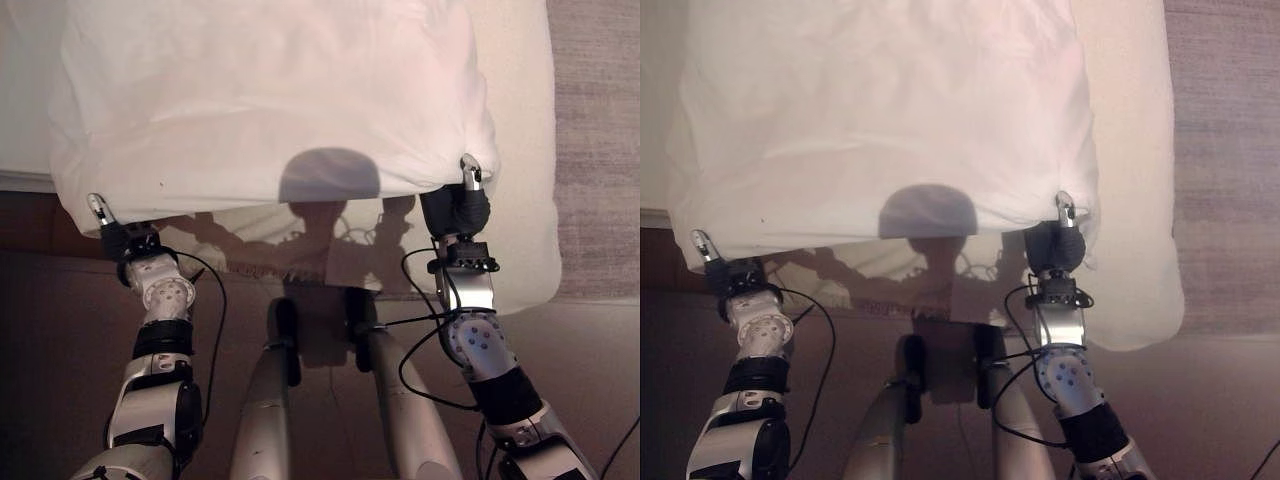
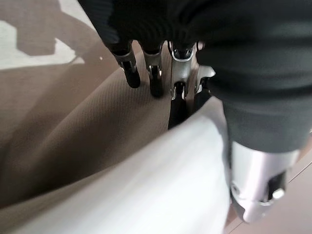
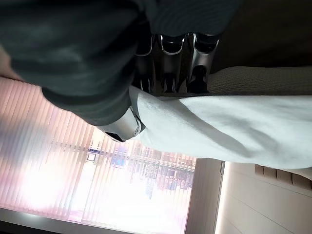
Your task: Make the bed
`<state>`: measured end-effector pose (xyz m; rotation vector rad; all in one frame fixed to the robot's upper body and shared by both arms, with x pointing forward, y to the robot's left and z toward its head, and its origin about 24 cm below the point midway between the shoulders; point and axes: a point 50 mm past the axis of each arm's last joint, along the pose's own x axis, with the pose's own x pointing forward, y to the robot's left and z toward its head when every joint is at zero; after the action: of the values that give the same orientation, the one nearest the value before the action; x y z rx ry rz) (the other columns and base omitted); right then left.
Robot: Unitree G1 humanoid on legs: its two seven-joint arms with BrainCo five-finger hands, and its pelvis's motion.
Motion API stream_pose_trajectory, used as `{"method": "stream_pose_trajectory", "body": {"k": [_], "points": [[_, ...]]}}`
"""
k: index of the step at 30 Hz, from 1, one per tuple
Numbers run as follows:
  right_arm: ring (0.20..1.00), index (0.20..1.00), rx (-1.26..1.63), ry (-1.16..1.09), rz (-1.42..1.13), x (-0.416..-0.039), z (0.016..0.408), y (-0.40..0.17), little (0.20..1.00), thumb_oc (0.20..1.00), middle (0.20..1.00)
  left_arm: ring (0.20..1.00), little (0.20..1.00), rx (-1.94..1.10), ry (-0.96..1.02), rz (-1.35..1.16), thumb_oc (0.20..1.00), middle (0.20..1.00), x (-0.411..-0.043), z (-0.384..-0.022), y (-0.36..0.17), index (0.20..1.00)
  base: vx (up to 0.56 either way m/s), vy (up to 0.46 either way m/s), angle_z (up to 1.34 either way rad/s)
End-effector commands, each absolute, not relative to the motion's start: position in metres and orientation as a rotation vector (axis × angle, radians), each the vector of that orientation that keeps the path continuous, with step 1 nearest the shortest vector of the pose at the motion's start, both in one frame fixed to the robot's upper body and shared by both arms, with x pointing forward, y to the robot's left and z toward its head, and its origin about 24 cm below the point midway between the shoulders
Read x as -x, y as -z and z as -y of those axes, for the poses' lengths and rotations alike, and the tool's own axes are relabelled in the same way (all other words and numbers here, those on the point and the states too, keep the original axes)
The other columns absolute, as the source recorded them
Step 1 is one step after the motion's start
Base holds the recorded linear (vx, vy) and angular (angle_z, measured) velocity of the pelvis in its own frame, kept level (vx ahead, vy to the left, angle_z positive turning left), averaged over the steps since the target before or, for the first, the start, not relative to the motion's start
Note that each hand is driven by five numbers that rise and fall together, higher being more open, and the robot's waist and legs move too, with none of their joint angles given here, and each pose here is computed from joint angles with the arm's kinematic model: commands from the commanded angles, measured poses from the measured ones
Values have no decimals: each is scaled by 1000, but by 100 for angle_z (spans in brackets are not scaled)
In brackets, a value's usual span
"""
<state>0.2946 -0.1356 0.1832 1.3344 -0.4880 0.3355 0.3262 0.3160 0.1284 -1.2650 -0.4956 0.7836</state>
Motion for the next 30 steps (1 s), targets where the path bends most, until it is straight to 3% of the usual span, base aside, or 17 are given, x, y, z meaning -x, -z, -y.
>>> {"method": "stream_pose_trajectory", "body": {"k": [1,2,19,30], "points": [[200,200,-1281,-271,750,-268,175,-199,200,200,200,686,686,1079,-1056,664,686,686,-272,-380,-122,686,0,0,0],[200,200,-1281,-268,747,-267,175,-199,200,200,200,200,200,1068,-1045,661,200,200,-273,-378,-123,200,0,0,0],[200,200,-1235,-299,675,-272,174,-192,200,200,200,200,200,902,-684,445,200,200,-316,-334,-129,200,0,0,0],[200,200,-1217,-271,657,-272,175,-189,200,200,200,200,200,954,-501,448,200,200,-321,-299,-126,200,-16,-24,0]]}}
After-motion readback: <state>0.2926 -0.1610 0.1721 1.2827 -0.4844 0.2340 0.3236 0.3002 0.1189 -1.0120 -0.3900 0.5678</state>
